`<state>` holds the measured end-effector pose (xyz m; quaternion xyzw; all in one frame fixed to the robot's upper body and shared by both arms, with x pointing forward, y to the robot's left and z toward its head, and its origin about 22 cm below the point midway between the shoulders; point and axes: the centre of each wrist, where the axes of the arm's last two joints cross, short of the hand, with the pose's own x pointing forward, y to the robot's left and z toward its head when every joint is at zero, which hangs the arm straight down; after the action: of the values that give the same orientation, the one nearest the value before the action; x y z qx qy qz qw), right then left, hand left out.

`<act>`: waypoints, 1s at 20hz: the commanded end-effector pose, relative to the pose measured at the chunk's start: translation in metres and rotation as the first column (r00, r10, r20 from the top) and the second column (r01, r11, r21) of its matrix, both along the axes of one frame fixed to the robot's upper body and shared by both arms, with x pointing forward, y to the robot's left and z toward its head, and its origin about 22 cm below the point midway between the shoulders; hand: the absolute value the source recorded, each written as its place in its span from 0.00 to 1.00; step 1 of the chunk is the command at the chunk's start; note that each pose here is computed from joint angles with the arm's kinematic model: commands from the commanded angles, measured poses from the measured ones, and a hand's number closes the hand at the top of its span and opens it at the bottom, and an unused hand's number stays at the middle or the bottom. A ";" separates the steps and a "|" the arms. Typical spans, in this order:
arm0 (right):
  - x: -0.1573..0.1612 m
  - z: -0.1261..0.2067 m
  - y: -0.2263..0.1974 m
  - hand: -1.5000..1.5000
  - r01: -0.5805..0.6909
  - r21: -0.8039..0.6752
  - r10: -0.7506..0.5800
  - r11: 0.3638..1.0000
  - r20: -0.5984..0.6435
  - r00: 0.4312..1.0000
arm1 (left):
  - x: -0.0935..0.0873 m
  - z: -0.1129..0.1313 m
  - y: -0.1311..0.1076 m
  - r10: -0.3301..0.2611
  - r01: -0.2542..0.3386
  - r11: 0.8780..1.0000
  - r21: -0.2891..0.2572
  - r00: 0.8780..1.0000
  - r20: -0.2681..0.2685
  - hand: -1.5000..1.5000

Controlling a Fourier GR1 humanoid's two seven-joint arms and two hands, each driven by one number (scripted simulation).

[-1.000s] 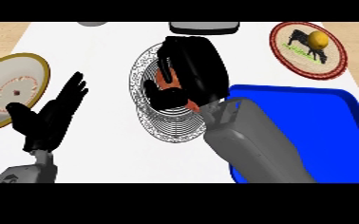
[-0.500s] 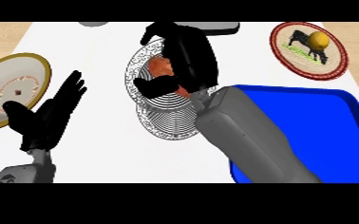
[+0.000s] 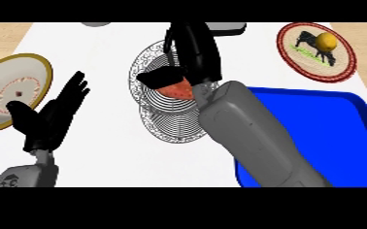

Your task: Pick the sweet potato from the tray and place it in the tiered basket

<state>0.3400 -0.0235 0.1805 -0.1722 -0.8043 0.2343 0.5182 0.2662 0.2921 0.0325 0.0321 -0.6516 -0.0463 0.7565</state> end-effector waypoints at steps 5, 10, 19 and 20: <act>0.014 0.024 -0.033 0.00 0.040 0.339 -0.016 0.940 -0.073 0.997 | -0.009 0.006 -0.008 -0.007 0.007 1.000 -0.004 1.000 -0.012 0.50; 0.021 0.039 -0.083 0.00 0.111 0.491 -0.091 0.864 -0.065 0.994 | -0.017 -0.004 0.001 0.027 -0.027 1.000 0.012 1.000 0.008 0.50; 0.017 0.068 -0.222 0.00 0.241 0.535 -0.255 0.809 -0.049 0.966 | -0.012 -0.010 0.000 0.029 -0.029 1.000 0.007 1.000 0.004 0.50; 0.024 0.051 -0.237 0.00 0.267 0.540 -0.283 0.798 -0.054 0.958 | -0.015 0.000 0.006 0.003 -0.003 1.000 0.000 1.000 0.000 0.50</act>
<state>0.3664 -0.2045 0.2295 -0.1182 -0.8124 -0.0596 0.5679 0.2531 0.2920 0.0298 0.0365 -0.6515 -0.0418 0.7567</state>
